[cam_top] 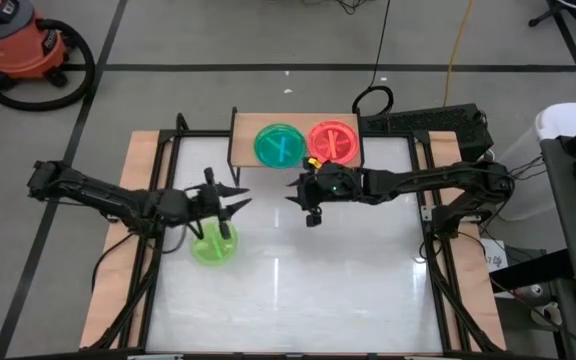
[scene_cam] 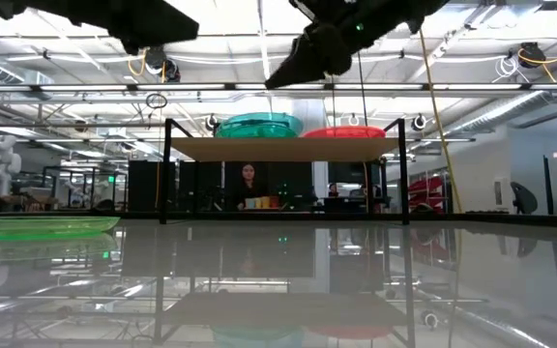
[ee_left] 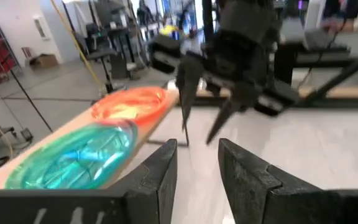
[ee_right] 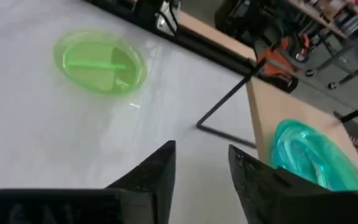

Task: Place and stack plates onto a shelf
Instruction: Stack the blue plate on top of the green plate on the shelf

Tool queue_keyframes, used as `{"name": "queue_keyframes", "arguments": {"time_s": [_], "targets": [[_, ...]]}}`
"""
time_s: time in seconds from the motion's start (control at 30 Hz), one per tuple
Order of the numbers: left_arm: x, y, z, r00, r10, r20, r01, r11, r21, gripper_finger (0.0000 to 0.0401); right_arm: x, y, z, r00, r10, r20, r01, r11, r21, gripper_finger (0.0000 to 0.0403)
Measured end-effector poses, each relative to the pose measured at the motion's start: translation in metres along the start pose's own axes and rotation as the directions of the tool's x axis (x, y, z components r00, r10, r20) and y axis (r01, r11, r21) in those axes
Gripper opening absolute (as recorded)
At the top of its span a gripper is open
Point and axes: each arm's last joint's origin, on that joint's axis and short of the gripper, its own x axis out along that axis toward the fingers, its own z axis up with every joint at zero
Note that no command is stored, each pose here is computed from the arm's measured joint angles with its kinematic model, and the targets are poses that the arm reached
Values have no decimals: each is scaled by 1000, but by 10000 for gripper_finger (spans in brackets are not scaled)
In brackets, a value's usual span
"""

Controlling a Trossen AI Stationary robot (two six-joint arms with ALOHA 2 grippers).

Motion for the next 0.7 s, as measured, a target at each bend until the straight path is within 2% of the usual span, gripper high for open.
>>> {"name": "queue_keyframes", "arguments": {"time_s": [0.1,0.3,0.5,0.7], "targets": [[10,-5,1,1000,1,-27,0,999,35,124,2,-5,-10,1000,-13,-26,14,999,36,104],[21,-10,9,1000,1,-30,0,999,49,124,6,-43,-32,990,-110,-83,122,979,161,10],[22,-11,8,999,1,-36,1,997,72,124,15,-62,-55,978,-142,-154,171,966,193,1],[23,-11,8,999,3,-36,0,997,72,124,18,-61,-58,977,-136,-165,169,963,210,1]]}}
